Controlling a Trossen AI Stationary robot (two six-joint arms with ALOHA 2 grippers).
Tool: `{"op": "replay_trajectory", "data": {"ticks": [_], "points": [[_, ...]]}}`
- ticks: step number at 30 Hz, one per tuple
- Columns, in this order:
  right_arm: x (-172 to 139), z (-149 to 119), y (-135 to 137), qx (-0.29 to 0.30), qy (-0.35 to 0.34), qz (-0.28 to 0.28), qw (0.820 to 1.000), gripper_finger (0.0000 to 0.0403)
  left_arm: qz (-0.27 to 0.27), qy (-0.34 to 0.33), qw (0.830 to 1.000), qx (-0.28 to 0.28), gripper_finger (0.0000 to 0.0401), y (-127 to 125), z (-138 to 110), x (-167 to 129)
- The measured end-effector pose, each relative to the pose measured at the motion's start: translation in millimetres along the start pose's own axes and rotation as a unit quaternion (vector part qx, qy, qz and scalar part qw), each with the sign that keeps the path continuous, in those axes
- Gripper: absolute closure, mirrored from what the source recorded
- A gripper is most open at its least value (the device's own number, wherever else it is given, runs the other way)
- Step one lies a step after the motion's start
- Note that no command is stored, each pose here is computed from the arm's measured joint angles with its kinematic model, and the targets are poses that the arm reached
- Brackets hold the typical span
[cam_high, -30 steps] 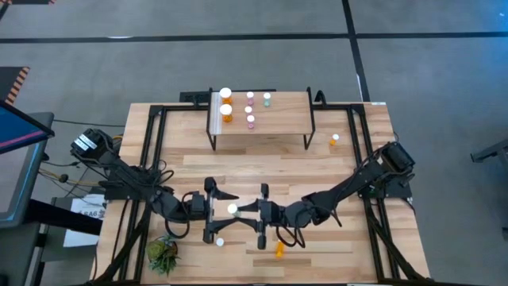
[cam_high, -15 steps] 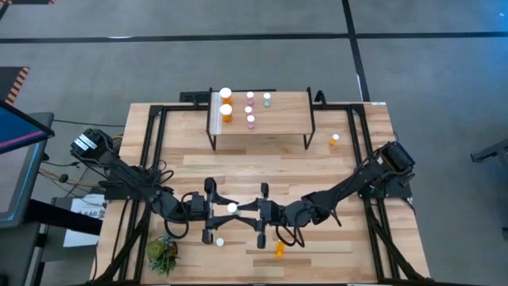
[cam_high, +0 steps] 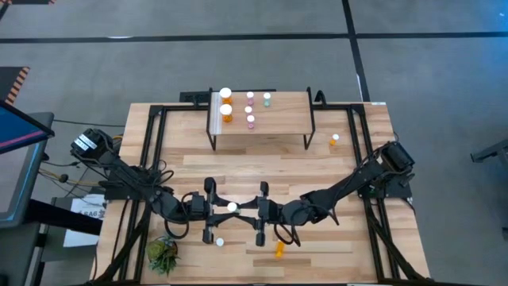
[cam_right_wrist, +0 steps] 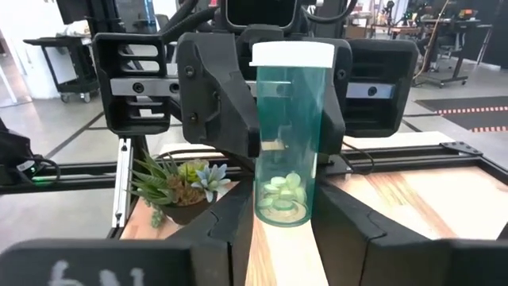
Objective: Pick and place medicine bottles onto shelf by color
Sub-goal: Put the blue pill bottle on the shelf aligned with the other blue pill bottle
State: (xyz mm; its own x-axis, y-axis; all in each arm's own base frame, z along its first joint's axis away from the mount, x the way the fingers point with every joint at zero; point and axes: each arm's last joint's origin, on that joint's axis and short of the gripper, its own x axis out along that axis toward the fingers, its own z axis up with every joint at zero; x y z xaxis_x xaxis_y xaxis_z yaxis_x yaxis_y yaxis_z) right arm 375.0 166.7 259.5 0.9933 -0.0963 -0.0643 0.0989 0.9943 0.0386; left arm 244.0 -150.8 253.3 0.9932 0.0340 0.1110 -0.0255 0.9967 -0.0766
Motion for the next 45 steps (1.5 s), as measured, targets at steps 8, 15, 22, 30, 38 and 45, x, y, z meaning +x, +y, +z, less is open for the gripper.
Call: {"op": "replay_trajectory", "data": {"ticks": [8,15,22,30,38,45], "points": [[0,1,0,0.003,-0.004,0.000,1.000,0.0226,0.009,0.003,1.000,0.002,0.0311,1,-1,0],[-2,0,-1,-0.010,0.020,-0.002,1.000,0.0207,0.023,0.024,0.999,0.015,0.0312,1,-4,-2],[-14,7,-11,0.002,0.080,-0.014,0.997,0.0180,0.067,0.086,0.994,0.009,0.0312,9,-5,-12],[-13,20,-29,0.022,0.073,-0.019,0.997,0.0168,0.090,0.137,0.986,-0.005,0.0312,18,-17,-11],[-4,17,-41,0.027,0.086,0.009,0.996,0.0136,0.077,0.141,0.987,-0.007,0.0312,18,-17,-11],[1,21,-49,0.040,0.073,0.020,0.996,0.0094,0.076,0.141,0.987,-0.007,0.0312,18,-17,-11]]}}
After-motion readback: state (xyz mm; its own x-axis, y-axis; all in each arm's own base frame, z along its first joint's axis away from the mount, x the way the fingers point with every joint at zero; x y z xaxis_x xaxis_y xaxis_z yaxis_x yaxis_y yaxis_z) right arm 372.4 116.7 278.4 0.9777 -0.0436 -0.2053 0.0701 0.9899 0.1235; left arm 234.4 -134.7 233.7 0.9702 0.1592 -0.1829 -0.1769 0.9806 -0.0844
